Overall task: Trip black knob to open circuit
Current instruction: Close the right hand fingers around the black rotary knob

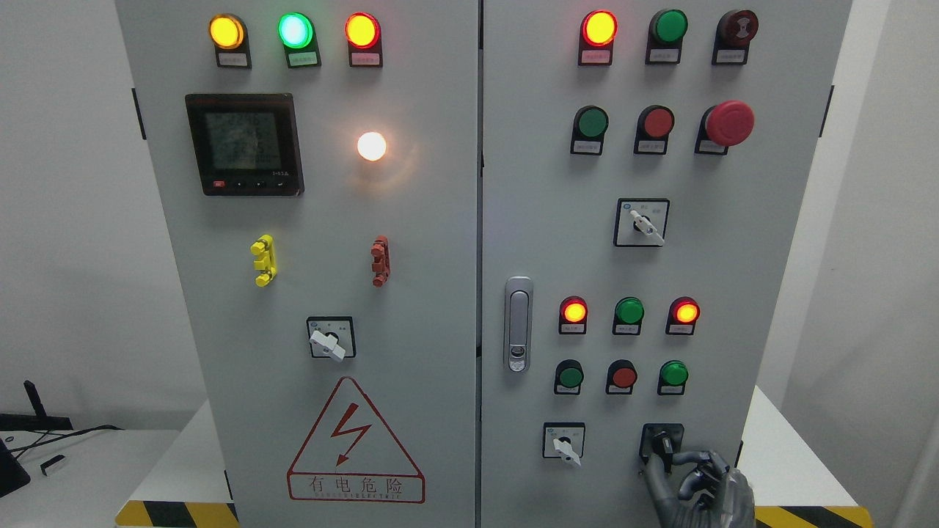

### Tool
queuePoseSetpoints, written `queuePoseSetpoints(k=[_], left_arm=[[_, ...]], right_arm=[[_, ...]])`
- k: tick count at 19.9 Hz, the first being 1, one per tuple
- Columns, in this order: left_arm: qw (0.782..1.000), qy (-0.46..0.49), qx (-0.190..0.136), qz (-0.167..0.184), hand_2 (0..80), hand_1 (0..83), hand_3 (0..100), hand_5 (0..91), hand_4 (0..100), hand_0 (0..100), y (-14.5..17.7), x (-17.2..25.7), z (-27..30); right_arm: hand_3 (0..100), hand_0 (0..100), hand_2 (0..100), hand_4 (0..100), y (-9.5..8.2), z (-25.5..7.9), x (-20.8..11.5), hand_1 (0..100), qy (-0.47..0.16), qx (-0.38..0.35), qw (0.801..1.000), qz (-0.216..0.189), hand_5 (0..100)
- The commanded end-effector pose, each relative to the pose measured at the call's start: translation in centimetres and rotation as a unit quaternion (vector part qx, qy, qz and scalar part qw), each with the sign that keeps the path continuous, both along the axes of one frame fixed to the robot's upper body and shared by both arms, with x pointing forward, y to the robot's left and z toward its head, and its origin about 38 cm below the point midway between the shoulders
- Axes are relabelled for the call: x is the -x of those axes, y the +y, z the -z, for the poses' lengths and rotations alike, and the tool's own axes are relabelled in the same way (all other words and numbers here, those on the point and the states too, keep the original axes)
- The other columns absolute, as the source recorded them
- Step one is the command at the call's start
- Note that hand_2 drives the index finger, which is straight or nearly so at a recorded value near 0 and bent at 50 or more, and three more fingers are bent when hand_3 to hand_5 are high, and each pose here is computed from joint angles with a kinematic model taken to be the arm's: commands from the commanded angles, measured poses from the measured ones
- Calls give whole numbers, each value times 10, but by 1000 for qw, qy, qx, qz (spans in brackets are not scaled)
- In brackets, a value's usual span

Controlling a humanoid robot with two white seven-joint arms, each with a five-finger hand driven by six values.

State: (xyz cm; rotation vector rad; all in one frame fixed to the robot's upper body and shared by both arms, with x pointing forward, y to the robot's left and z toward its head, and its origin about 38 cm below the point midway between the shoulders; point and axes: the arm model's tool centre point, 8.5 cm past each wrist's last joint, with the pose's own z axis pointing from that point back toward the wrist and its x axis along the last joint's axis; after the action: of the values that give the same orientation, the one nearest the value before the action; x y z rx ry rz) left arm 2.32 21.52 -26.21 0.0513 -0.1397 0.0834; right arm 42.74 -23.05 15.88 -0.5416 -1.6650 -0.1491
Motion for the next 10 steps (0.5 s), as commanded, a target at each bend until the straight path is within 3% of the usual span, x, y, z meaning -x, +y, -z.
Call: queuePoseSetpoints(k=[1, 10], left_arm=[[1000, 0, 0, 15, 0, 389, 0, 0, 0, 120, 0, 0, 0], [1000, 0, 0, 15, 0, 389, 0, 0, 0, 120, 0, 0, 0]], right_arm=[[960, 326, 580, 906, -4, 0, 0, 791, 1, -4, 1000, 5, 993], [962, 324, 585, 911, 0, 1, 0, 793, 2, -5, 1000, -4, 994]])
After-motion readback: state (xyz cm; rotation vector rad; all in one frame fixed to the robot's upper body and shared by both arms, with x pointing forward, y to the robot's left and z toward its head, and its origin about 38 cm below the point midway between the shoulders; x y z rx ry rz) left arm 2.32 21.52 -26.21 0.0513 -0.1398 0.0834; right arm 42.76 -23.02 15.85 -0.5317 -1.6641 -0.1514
